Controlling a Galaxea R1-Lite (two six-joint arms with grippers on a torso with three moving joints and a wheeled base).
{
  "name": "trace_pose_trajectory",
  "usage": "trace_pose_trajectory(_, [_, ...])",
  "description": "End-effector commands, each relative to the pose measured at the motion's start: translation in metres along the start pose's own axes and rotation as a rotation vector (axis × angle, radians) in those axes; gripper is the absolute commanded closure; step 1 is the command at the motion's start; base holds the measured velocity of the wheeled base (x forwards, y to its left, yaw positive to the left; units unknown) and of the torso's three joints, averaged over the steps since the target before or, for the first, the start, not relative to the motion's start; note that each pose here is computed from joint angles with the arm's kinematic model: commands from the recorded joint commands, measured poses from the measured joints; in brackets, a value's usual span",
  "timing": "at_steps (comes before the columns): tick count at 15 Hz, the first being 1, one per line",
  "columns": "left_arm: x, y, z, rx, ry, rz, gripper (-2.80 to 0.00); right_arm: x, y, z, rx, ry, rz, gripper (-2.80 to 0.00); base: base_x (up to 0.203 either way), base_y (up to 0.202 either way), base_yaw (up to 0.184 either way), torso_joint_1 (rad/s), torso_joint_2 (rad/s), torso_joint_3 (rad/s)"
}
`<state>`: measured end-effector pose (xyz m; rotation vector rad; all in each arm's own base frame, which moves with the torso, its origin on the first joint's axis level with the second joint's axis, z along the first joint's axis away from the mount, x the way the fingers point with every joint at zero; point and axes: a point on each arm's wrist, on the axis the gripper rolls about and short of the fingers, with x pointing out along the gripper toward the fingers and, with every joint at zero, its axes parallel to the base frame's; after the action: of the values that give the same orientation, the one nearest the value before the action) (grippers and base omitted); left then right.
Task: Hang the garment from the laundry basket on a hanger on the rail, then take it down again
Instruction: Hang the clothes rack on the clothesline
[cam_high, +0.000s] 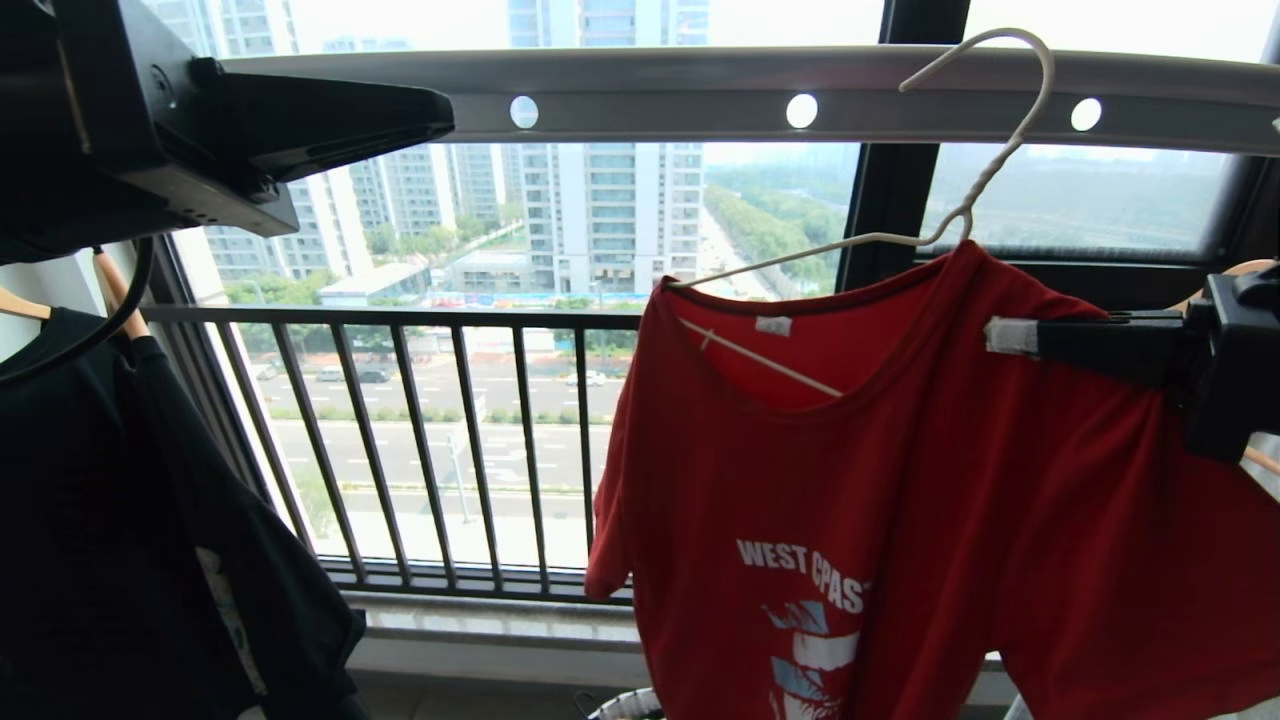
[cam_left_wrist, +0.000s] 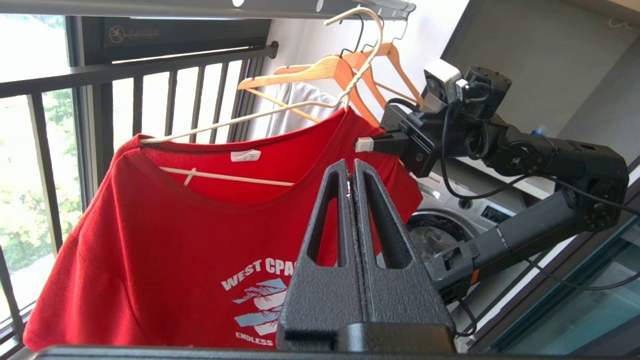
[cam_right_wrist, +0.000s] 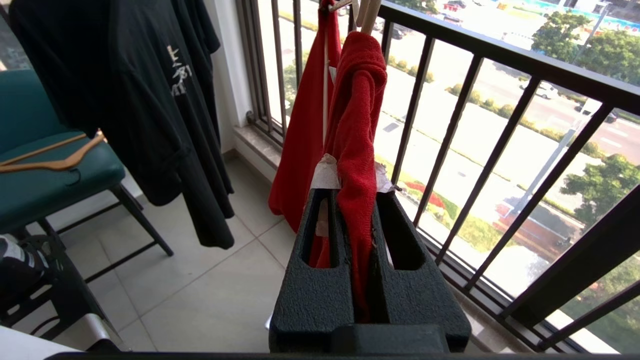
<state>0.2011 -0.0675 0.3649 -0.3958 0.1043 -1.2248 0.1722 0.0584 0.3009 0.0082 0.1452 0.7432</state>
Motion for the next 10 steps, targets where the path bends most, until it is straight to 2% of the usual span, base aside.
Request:
trace_pose_trajectory(1, [-0.001,-0.002,0.000,0.002,-0.002,-0.004,0.00,0.024,-0.012,-0.008,0.022,0.044,0.004,0.00,0.000,0.000,0.000,0.000,0.00,0.000])
trace_pose_trajectory(10, [-0.001,-0.001,0.000,0.007,-0.002,0.000,0.00,0.079,-0.027,-0.004,0.018,0.071,-0.019,0.00,0.000,0.000,0.000,0.000,0.00,0.000])
